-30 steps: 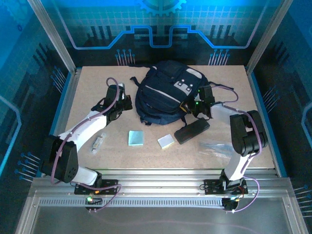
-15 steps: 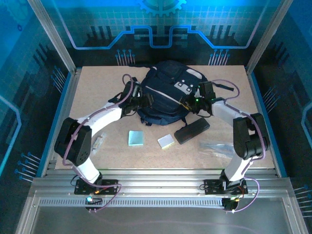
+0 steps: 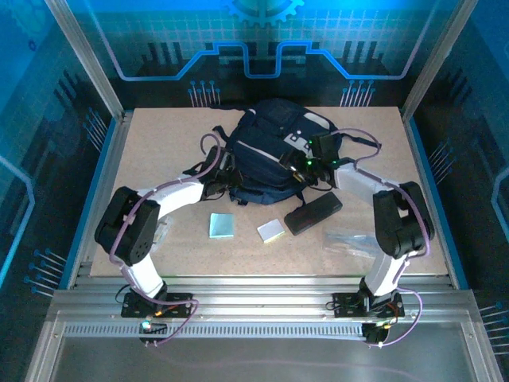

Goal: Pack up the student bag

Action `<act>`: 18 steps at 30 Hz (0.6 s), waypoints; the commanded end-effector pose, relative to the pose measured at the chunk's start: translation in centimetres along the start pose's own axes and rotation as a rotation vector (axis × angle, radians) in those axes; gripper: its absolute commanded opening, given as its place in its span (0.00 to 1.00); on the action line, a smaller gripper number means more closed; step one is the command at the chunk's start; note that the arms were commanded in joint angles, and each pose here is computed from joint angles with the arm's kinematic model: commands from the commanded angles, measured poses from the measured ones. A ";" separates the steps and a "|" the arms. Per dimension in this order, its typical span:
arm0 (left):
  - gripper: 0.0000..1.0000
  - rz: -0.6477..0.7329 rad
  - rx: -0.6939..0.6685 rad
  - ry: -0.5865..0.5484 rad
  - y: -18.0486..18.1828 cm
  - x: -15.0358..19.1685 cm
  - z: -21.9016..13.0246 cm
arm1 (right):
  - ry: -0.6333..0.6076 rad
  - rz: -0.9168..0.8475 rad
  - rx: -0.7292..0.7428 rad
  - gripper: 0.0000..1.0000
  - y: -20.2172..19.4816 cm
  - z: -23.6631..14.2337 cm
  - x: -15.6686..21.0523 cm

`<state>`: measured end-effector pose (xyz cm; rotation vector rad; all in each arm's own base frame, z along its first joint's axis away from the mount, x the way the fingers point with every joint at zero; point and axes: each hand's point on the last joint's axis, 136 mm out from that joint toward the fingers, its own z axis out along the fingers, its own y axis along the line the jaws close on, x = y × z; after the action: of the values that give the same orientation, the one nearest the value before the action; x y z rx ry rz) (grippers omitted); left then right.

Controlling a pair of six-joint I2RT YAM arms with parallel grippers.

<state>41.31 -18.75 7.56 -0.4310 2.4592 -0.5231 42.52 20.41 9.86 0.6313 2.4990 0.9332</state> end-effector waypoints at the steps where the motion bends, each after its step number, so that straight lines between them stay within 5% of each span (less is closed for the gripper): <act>1: 0.17 -0.016 -0.006 0.045 0.6 1.7 1.4 | 0.006 0.032 -0.003 0.70 0.7 2.1 -0.4; 5: 0.11 0.009 -0.008 0.061 0.7 2.2 1.6 | 0.022 0.016 -0.018 0.65 2.0 4.1 -0.6; 9: 0.12 0.033 -0.013 0.052 0.6 1.8 1.0 | -0.015 0.003 -0.075 0.08 3.8 3.2 -2.3; 11: 0.16 0.056 -0.003 0.029 0.2 1.2 0.1 | -0.057 -0.018 -0.095 0.00 4.7 1.5 -3.2; 15: 0.56 0.094 0.031 -0.020 -1.1 -1.1 -2.5 | -0.129 -0.064 -0.144 0.00 6.7 -2.4 -4.7; 18: 0.74 0.058 0.070 -0.054 -2.2 -2.9 -4.4 | -0.159 -0.069 -0.191 0.00 8.0 -4.4 -5.4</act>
<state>40.89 -18.55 9.43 -0.3575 2.4426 -0.5227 43.92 21.47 11.30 0.6452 2.5060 0.9544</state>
